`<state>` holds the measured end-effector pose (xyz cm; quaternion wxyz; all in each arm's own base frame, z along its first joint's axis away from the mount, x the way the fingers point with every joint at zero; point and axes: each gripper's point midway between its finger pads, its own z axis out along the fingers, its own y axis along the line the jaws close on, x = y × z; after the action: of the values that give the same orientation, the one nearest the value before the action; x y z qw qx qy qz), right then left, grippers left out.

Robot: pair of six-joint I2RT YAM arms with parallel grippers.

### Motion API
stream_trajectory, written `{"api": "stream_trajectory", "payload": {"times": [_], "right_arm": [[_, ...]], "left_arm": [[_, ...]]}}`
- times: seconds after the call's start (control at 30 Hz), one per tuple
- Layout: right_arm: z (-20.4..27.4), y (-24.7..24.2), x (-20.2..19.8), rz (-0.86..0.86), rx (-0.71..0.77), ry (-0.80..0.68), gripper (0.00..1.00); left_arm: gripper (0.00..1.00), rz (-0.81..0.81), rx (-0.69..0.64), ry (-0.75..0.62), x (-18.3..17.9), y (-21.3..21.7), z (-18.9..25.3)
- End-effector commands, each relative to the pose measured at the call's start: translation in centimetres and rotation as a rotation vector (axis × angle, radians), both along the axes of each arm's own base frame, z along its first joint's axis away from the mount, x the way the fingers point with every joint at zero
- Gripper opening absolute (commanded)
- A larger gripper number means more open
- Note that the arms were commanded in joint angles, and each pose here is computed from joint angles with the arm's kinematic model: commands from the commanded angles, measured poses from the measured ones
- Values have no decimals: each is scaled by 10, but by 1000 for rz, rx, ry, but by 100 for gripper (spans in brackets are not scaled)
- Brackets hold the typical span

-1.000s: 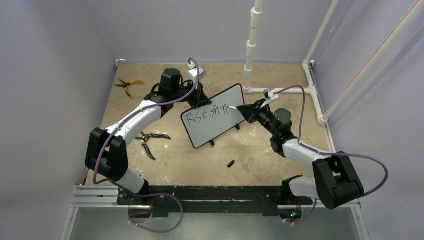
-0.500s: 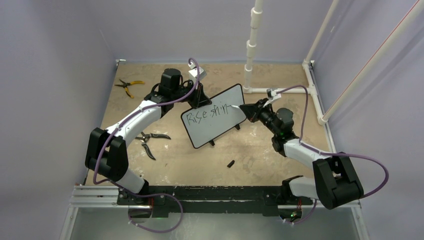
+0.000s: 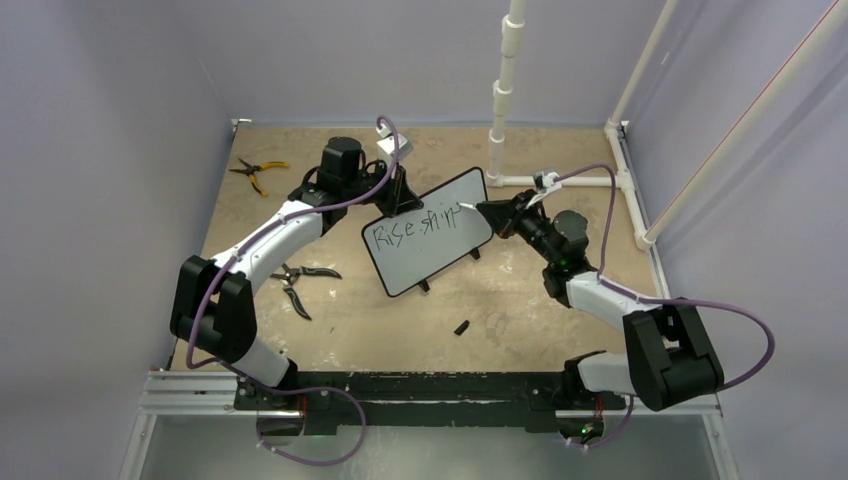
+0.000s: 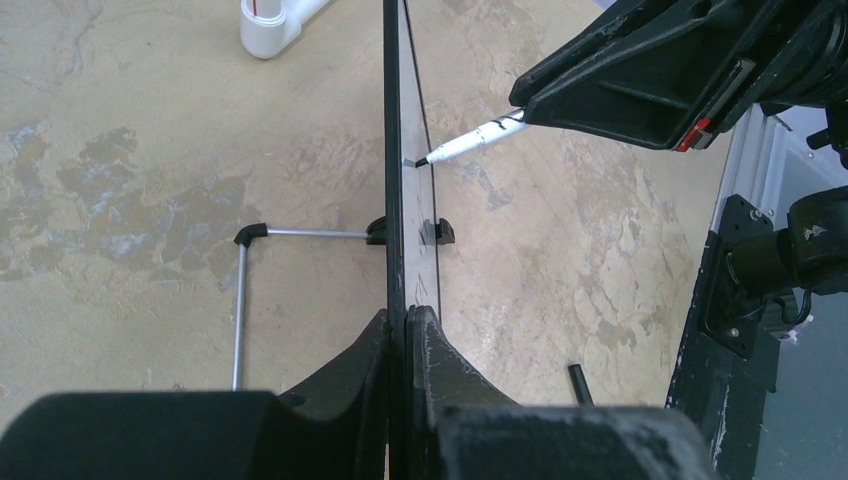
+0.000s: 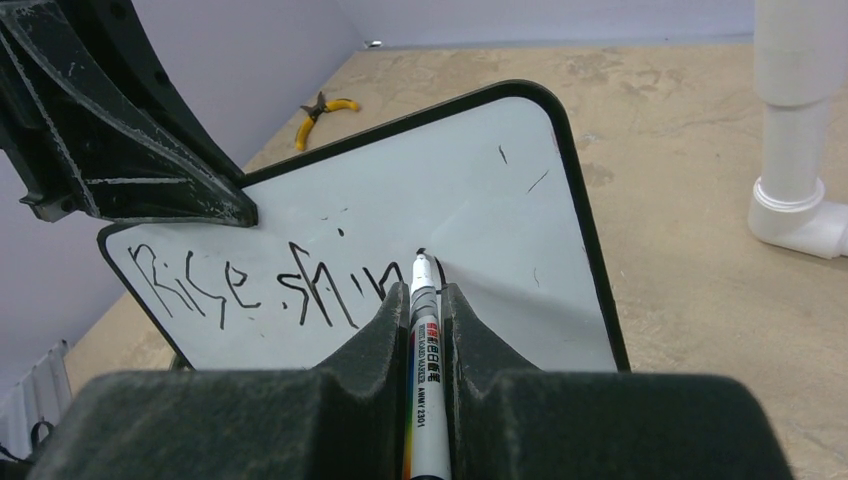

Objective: Write a sentence on the whiteboard

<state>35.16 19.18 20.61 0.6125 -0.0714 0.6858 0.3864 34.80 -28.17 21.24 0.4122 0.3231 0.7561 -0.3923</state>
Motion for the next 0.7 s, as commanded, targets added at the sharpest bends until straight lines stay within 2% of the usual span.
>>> {"api": "stream_trajectory", "payload": {"times": [0.0, 0.67], "right_arm": [[12, 6, 5, 37, -8, -46, 0], [-29, -3, -11, 11, -36, 52, 0]], "left_arm": [[0, -47, -14, -34, -9, -4, 9], [0, -49, -15, -31, -10, -4, 8]]}}
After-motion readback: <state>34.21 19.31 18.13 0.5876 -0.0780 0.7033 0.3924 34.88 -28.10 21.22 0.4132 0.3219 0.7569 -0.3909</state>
